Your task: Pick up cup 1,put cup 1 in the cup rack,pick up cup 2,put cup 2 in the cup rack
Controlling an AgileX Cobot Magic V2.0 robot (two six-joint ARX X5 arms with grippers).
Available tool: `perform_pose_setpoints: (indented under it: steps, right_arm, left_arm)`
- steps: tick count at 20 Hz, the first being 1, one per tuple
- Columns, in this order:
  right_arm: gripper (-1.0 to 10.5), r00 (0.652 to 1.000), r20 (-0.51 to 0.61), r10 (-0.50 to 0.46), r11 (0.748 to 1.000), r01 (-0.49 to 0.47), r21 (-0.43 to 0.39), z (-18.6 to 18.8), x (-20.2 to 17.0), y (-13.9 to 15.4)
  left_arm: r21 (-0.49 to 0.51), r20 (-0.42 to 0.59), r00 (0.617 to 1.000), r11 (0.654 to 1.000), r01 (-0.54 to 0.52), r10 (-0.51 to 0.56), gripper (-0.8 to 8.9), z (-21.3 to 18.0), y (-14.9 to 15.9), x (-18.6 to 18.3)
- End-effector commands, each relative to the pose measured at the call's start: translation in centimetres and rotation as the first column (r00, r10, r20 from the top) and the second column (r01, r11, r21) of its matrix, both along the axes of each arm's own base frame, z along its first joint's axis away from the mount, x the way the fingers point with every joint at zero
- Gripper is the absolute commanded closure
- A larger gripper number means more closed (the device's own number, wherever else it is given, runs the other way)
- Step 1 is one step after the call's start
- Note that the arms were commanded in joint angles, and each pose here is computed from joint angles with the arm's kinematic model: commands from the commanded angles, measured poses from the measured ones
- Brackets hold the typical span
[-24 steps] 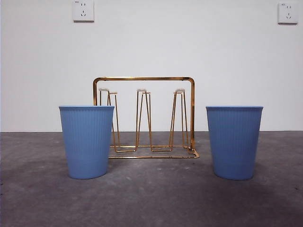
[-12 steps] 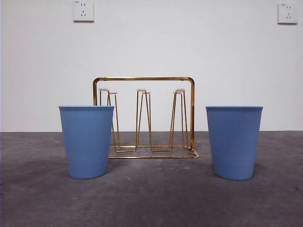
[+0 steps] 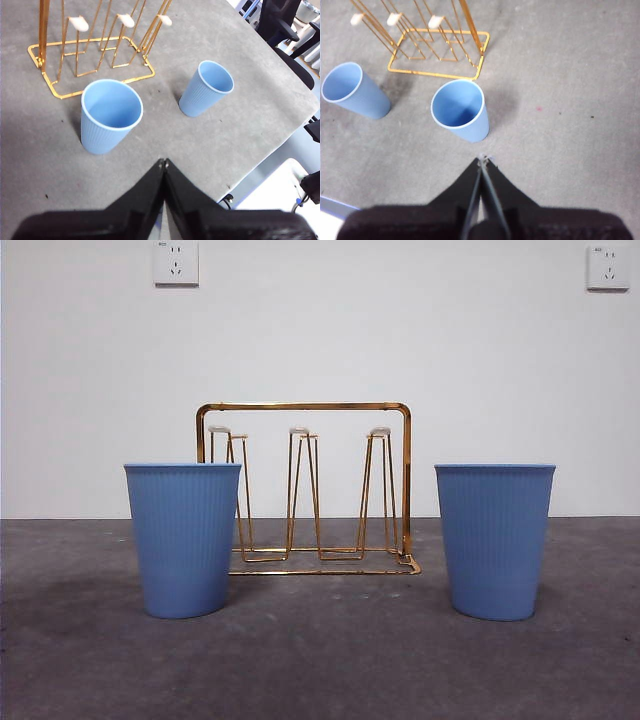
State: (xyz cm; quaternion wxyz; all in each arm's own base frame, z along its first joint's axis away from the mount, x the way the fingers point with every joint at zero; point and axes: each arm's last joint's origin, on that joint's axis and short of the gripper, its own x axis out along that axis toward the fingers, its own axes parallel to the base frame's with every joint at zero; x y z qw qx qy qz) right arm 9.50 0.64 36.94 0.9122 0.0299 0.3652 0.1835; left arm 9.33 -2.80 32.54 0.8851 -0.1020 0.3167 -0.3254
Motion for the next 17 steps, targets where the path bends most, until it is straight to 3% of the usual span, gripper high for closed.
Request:
perform_pose_setpoints:
  steps: [1, 2, 3, 5, 6, 7, 11, 17]
  right_arm:
    - [9.4, 1.0, 0.014, 0.018, 1.0, -0.018, 0.003, 0.2, -0.1, 0.0]
    - [9.3, 1.0, 0.017, 0.017, 1.0, -0.017, 0.003, 0.2, -0.1, 0.0]
    - [8.3, 1.0, 0.025, 0.017, 1.0, -0.017, 0.003, 0.3, 0.0, 0.0]
    - [5.3, 0.999, 0.042, 0.016, 1.0, -0.016, 0.007, 0.4, 0.1, 0.0]
    - [4.0, 0.999, 0.041, 0.014, 1.0, -0.015, 0.019, 0.4, 0.1, 0.1]
    - [3.4, 0.999, 0.035, 0.017, 0.999, -0.019, 0.039, 0.4, 0.3, 0.1]
    - [3.5, 0.998, -0.02, 0.065, 0.994, -0.062, 0.093, 0.0, 2.0, 0.2]
    - [3.5, 0.989, -0.122, 0.085, 0.986, -0.066, 0.15, -1.6, 7.4, 0.7]
  left_arm:
    - [0.001, 0.019, 1.0, 1.0, 0.021, -0.021, 8.07, 0.5, -0.1, 0.1]
    - [0.001, 0.02, 1.0, 1.0, 0.021, -0.021, 7.54, 0.6, -0.1, 0.2]
    - [-0.001, 0.022, 1.0, 1.0, 0.022, -0.022, 5.84, 0.8, -0.1, 0.4]
    - [-0.042, 0.022, 0.997, 0.996, 0.073, -0.072, 1.36, 1.0, -0.3, 0.6]
    - [-0.065, 0.02, 0.995, 0.993, 0.099, -0.098, 1.03, 1.1, -0.4, 0.7]
    - [-0.087, 0.013, 0.993, 0.989, 0.119, -0.118, 1.03, 1.2, -0.5, 0.8]
    - [-0.159, 0.013, 0.981, 0.969, 0.192, -0.192, 1.04, 1.6, -1.0, 1.5]
    - [-0.294, 0.029, 0.938, 0.894, 0.339, -0.346, 1.04, 2.3, -2.2, 2.5]
